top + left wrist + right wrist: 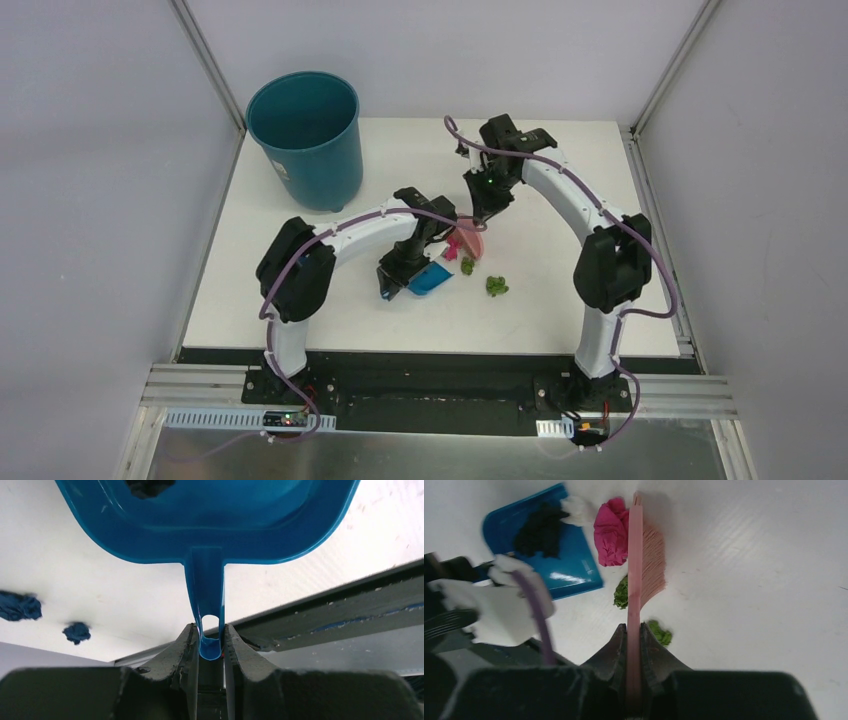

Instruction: Sweep away the paper scraps from the table

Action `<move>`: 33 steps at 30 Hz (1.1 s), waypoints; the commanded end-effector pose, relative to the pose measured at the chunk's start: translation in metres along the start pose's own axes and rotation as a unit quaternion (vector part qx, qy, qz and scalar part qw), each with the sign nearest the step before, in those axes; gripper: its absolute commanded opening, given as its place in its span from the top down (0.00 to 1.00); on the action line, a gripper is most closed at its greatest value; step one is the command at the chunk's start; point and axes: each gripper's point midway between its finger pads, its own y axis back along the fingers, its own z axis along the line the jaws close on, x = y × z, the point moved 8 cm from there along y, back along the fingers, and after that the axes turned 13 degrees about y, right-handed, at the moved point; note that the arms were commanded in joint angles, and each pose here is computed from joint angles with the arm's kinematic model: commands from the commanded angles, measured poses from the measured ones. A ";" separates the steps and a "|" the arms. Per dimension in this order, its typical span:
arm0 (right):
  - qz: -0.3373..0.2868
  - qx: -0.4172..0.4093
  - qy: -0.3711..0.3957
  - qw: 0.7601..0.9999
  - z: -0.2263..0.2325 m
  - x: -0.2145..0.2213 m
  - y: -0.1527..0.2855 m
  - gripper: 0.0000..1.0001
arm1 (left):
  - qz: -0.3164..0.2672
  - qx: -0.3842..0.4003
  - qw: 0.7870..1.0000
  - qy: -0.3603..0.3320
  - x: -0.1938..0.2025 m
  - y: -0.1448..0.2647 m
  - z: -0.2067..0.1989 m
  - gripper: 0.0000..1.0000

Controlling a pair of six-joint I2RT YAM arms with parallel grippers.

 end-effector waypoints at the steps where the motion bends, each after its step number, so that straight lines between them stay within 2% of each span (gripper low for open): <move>1: 0.002 -0.136 -0.011 0.991 0.035 -0.006 -0.018 1.00 | -0.033 0.015 0.999 -0.032 -0.030 0.004 -0.013 1.00; 4: -0.006 -0.187 -0.023 0.982 0.046 -0.005 -0.011 1.00 | -0.044 0.015 0.998 -0.035 -0.039 0.006 -0.017 1.00; 12: -0.077 -0.169 -0.043 0.982 0.027 -0.006 0.026 1.00 | -0.083 0.018 0.994 -0.063 -0.025 -0.001 -0.025 1.00; 18: -0.109 -0.170 -0.039 0.979 0.020 -0.002 0.058 1.00 | -0.196 -0.001 0.979 -0.054 -0.009 0.007 -0.018 1.00; 22: -0.132 -0.099 -0.026 0.986 0.016 0.006 0.087 1.00 | -0.274 0.043 0.960 -0.034 -0.002 0.017 -0.020 1.00; 26: -0.154 -0.022 -0.013 0.988 0.010 0.017 0.114 1.00 | -0.327 0.042 0.944 -0.033 0.002 0.022 -0.017 1.00; 33: -0.200 0.027 -0.036 0.979 -0.006 0.029 0.140 1.00 | -0.349 0.030 0.936 -0.036 0.006 0.016 -0.015 1.00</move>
